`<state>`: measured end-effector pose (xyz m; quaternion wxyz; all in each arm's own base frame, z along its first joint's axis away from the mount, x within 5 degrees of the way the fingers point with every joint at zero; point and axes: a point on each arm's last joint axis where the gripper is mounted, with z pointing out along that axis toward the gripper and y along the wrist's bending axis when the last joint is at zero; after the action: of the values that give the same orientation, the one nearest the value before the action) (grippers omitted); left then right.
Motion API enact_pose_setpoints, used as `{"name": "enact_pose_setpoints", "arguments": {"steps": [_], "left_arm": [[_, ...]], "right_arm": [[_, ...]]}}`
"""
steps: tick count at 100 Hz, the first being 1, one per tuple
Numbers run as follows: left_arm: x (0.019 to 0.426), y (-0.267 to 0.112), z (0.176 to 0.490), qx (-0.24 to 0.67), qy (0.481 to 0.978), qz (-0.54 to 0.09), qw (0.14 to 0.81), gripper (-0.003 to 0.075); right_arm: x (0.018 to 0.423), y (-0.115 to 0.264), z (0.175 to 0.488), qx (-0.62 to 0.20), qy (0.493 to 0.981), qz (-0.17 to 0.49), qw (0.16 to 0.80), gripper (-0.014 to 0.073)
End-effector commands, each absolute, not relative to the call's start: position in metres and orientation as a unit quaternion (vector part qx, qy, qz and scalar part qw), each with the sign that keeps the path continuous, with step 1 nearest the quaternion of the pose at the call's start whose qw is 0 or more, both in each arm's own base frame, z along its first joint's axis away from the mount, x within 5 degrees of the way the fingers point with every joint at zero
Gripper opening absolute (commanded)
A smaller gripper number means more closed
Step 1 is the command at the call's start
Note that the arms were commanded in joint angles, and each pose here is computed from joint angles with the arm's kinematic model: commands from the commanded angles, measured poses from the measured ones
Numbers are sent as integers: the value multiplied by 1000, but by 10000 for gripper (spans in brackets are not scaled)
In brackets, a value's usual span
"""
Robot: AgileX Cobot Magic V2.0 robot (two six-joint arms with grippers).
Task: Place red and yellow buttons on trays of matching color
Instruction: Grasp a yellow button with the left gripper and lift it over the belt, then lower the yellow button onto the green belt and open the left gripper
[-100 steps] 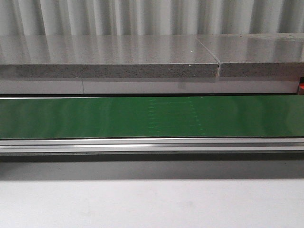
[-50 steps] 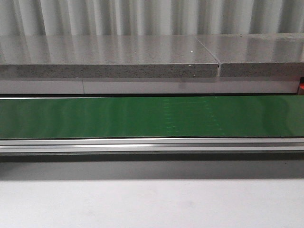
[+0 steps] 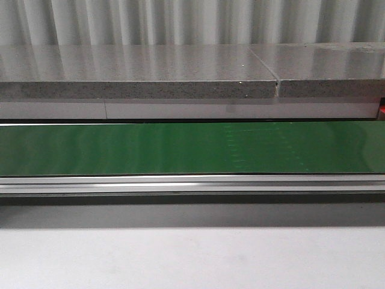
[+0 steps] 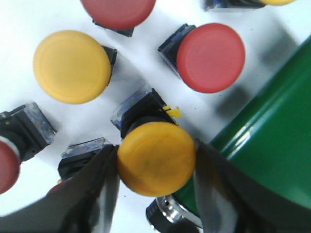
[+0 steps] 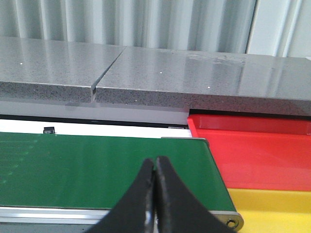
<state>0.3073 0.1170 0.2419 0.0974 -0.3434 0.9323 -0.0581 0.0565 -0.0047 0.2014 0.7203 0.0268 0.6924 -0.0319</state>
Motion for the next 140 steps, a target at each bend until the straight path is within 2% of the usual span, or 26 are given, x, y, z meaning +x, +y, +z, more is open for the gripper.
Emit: {"name": "enact_pose_setpoints", "arguments": {"steps": [1,30,49,92,118,123,128,140], "left_arm": [[299,112,279,-339,927,-54,152,209],[275,96,321,-304,929,-48,205,209],[276,74,335,-255,940,-52,220,210],[311,31,321,-179,966,-72,169,210],[320,27,303,-173,973,-72,135,216],[320,28,304,-174,972,-72,139,237],[321,28,304,-173,972,-72,144,292],[323,27,304,-176,970,-79,151,515]], "right_arm": [[55,-4,211,23,658,-35,752,-66],[55,-4,211,23,658,-35,752,-66],[55,-4,211,23,658,-35,752,-66],[55,-4,211,23,658,-35,752,-66],[55,-4,211,23,658,-35,752,-66],[55,-4,211,23,658,-35,752,-66],[55,-4,211,23,658,-35,752,-66],[55,-4,211,23,658,-35,752,-66]]}}
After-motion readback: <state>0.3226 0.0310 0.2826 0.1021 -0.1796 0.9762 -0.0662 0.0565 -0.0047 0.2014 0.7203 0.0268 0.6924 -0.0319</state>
